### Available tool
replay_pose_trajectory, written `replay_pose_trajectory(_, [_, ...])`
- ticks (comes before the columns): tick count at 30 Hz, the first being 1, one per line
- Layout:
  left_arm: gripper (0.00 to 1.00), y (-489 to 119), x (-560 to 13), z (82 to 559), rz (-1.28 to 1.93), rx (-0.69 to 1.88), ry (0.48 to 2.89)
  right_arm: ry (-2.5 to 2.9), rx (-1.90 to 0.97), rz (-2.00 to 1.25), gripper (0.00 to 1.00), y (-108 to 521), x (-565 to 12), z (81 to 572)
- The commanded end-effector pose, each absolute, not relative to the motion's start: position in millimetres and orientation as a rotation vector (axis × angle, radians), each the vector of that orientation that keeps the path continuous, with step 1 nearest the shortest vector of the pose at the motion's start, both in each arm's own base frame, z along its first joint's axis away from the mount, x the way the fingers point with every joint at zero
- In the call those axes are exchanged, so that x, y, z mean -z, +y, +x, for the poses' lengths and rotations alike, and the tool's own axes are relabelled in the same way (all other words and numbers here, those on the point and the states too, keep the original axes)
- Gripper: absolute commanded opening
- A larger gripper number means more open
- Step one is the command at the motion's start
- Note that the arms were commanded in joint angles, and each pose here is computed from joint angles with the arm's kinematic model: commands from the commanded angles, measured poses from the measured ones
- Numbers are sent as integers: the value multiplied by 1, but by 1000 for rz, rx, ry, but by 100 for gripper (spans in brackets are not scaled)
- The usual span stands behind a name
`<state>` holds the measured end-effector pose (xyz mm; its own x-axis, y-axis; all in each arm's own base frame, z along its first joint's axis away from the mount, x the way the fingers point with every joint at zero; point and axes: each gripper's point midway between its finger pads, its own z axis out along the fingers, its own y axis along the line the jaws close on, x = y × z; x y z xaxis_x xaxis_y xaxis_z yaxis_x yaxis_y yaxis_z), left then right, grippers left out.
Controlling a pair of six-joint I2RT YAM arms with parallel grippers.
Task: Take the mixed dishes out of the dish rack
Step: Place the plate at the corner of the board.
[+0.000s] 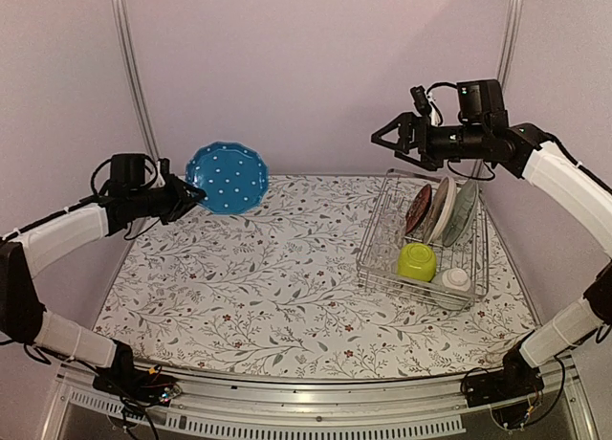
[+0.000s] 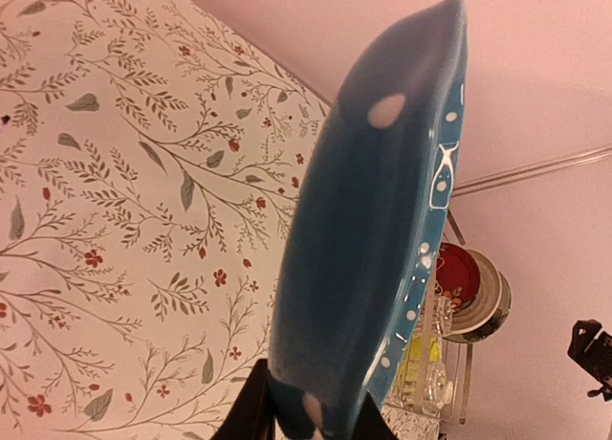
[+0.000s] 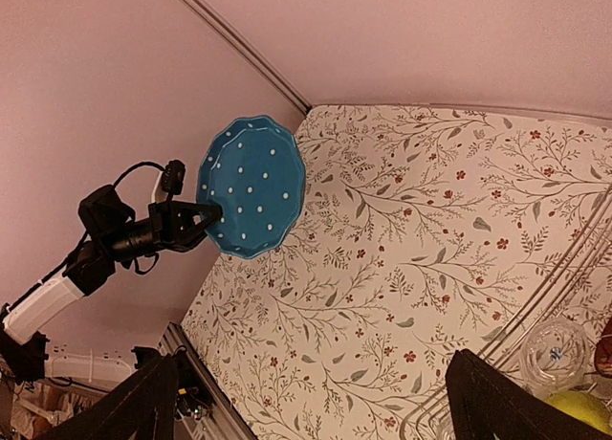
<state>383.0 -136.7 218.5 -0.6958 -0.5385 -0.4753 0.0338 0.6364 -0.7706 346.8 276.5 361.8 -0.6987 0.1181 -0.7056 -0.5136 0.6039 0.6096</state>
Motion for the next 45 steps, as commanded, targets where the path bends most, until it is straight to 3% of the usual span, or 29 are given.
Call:
replay_pose_trajectory(1, [0,-118,-224,401,-465,1010,2062,2156,-1034,-303,99,263,-340,337])
replay_pose_trajectory(16, [0,-46,-141,445,-810,909,2134,2196,-996,-302,99,257,-324,332])
replay_pose_trajectory(32, [0,-29,-72,474,-962,962,2180,2222,-986,-305,99,258,-316,335])
replay_pose_trajectory(35, [5,-27,-59,477,-995,961,2197,2223,-988,-307,99,259,-316,337])
replay_pose_trajectory(40, [27,-26,-44,477,-1026,969,2214,2228,-993,-314,99,262,-315,338])
replay_pose_trajectory(45, [41,-23,-37,472,-1047,934,2235,2230,-981,-311,99,260,-315,338])
